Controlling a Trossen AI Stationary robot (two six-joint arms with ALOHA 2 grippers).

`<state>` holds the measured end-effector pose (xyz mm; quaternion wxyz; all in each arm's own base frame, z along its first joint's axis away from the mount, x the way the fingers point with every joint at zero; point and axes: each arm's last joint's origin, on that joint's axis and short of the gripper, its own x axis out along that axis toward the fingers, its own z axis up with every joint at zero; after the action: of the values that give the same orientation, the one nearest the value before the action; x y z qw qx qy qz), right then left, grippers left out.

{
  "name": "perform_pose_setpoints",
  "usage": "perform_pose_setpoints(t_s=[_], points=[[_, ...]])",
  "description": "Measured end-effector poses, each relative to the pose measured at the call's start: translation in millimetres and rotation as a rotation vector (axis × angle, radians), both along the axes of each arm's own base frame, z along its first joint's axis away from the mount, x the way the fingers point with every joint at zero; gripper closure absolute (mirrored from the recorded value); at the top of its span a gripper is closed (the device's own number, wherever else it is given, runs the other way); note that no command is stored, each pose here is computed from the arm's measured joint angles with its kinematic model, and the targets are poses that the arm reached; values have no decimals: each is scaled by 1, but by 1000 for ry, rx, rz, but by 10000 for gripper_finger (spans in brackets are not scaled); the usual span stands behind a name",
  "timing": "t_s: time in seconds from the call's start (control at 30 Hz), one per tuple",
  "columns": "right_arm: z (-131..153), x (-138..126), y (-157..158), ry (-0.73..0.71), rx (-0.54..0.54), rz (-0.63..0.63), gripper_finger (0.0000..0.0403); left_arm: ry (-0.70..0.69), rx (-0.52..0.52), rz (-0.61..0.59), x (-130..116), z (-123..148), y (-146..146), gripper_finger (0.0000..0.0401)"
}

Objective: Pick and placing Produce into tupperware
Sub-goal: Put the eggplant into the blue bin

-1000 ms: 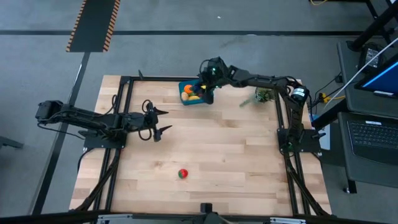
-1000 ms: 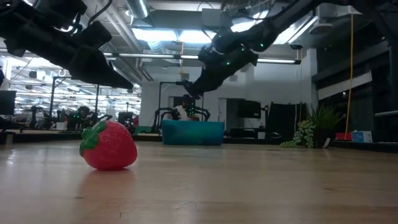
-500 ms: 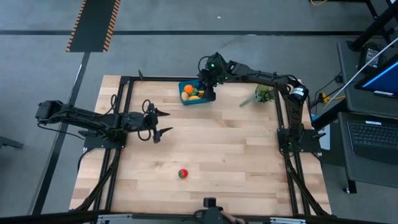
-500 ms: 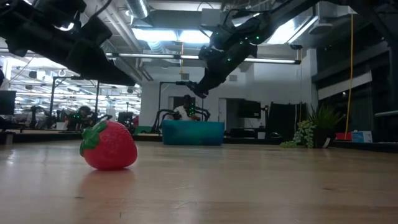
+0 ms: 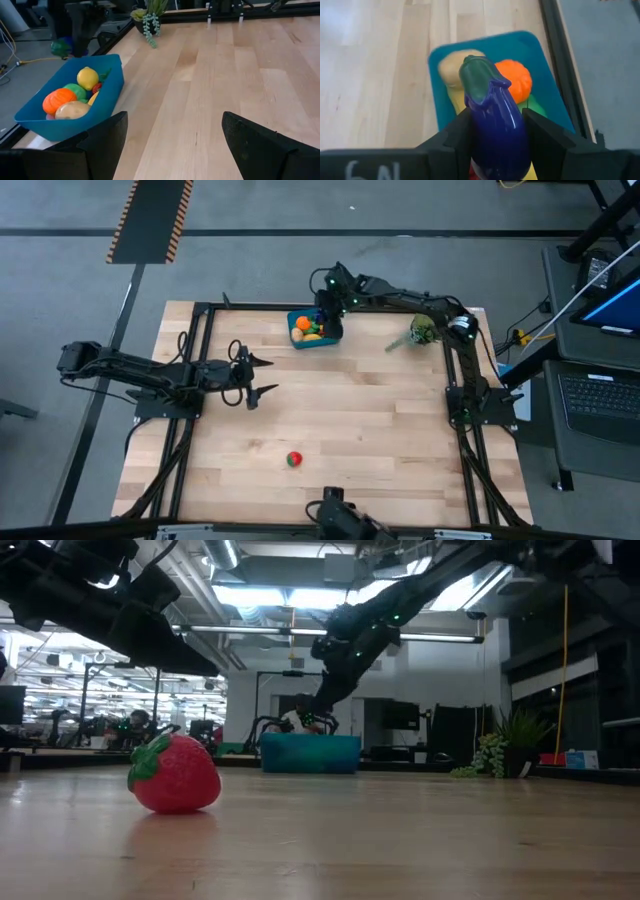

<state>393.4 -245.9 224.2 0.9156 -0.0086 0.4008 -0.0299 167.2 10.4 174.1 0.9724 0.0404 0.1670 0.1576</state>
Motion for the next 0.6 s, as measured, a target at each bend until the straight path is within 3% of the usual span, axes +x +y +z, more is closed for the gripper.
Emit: perform_pose_setpoints(t_s=[0.23,0.4,0.6], points=[[-5,14,-16,148,78,-3,253,5,6,-1,0,0,0,83],[-25,21,-20,290,163,2,253,13,27,-8,0,0,0,83],[-36,26,-23,346,200,3,253,17,30,-9,0,-1,0,83]])
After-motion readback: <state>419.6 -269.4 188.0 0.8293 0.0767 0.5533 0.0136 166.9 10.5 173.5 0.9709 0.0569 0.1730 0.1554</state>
